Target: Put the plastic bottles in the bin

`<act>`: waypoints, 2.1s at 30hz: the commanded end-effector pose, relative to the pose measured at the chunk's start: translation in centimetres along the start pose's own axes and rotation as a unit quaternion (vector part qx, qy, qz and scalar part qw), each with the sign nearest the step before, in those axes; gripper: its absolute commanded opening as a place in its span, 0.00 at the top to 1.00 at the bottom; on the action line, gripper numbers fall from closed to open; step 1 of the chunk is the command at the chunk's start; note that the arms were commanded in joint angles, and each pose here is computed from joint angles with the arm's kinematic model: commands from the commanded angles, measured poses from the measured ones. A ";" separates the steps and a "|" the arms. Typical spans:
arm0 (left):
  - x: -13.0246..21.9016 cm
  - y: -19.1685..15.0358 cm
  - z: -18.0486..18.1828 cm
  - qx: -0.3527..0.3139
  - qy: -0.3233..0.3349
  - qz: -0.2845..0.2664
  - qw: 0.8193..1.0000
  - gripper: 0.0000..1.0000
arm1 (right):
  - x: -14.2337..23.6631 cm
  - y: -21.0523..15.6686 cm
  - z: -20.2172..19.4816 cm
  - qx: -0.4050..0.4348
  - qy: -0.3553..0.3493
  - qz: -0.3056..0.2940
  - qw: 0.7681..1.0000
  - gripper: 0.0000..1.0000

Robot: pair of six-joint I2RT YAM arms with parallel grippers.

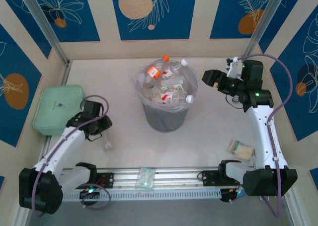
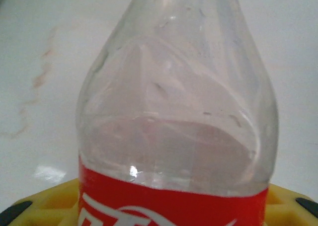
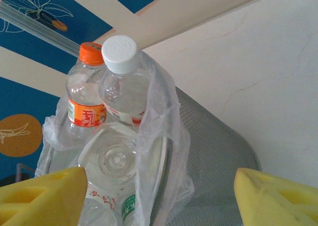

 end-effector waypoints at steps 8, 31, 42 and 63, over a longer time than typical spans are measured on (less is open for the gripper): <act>14.3 8.4 -11.1 -0.280 -0.204 -0.163 0.924 0.58 | 3.2 -1.7 9.2 0.076 0.223 0.117 0.965 0.26; 20.1 6.2 -21.2 -0.461 -0.495 -0.180 0.714 0.78 | -6.0 -4.1 18.9 0.158 0.244 0.168 0.942 0.16; 19.3 6.8 -23.5 -0.475 -0.501 -0.161 0.705 0.78 | -5.0 -4.2 19.0 0.175 0.236 0.158 0.943 0.59; 20.6 9.3 -27.2 -0.503 -0.456 -0.250 0.690 0.00 | 9.3 7.0 13.7 0.059 0.154 -0.204 0.965 0.94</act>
Point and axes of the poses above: each hand's point on the last joint's axis, 136 mm out from that joint toward the fingers, its own x axis back along the fingers, its own z axis along the line the jaws close on, y = z × x, the point moved 7 cm from there along x, back along the fingers, and after that the axes turned 11 degrees about -x, right-handed, at the moved point
